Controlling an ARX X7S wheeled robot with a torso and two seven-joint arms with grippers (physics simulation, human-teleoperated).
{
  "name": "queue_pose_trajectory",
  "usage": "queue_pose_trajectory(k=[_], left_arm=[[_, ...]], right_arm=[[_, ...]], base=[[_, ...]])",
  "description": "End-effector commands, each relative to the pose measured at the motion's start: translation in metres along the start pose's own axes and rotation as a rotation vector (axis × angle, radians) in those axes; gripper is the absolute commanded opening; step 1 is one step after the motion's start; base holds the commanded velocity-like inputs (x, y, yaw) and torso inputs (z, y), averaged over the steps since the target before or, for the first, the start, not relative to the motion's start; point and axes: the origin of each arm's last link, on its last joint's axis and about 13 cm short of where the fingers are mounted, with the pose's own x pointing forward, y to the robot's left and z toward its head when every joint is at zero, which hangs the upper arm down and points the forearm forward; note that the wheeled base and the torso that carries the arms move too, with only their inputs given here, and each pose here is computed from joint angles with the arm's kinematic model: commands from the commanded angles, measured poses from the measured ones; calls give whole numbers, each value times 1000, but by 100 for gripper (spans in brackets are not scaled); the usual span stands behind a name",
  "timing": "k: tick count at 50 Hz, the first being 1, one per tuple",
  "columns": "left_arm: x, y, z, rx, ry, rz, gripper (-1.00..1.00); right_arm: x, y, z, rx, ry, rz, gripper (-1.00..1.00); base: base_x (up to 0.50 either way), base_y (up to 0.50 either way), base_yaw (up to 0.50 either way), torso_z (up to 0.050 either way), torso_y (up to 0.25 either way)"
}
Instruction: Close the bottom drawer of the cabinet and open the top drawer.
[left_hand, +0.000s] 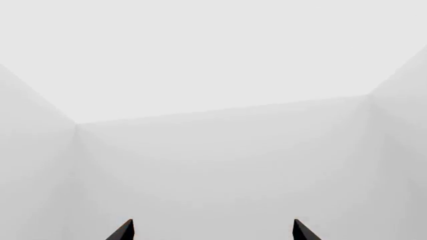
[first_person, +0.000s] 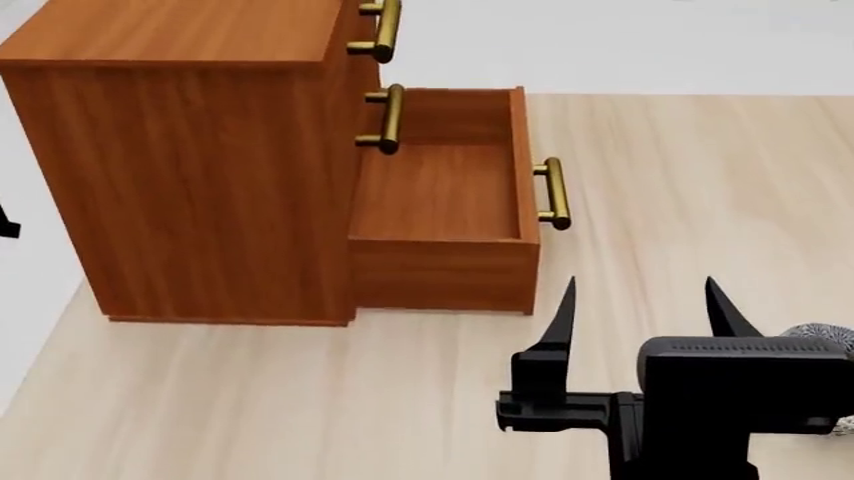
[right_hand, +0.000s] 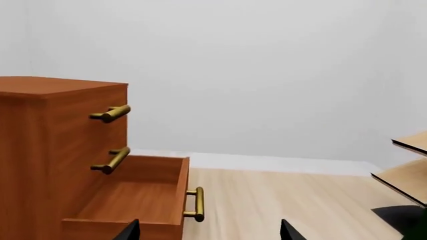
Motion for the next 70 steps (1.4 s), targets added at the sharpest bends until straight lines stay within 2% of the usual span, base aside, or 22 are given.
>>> queue_pose_trajectory(k=[1, 54, 70], left_arm=[[1, 0, 0, -1, -1, 3, 100], [1, -1, 0, -9, -4, -4, 100], [2, -2, 0, -28, 4, 0, 100]], right_arm=[[1, 0, 0, -2, 1, 0, 100], [1, -1, -1, 1, 3, -4, 100], [0, -1, -1, 12, 1, -6, 100]], base=[[270, 0, 0, 0, 0], [281, 0, 0, 0, 0], [-2, 0, 0, 0, 0]])
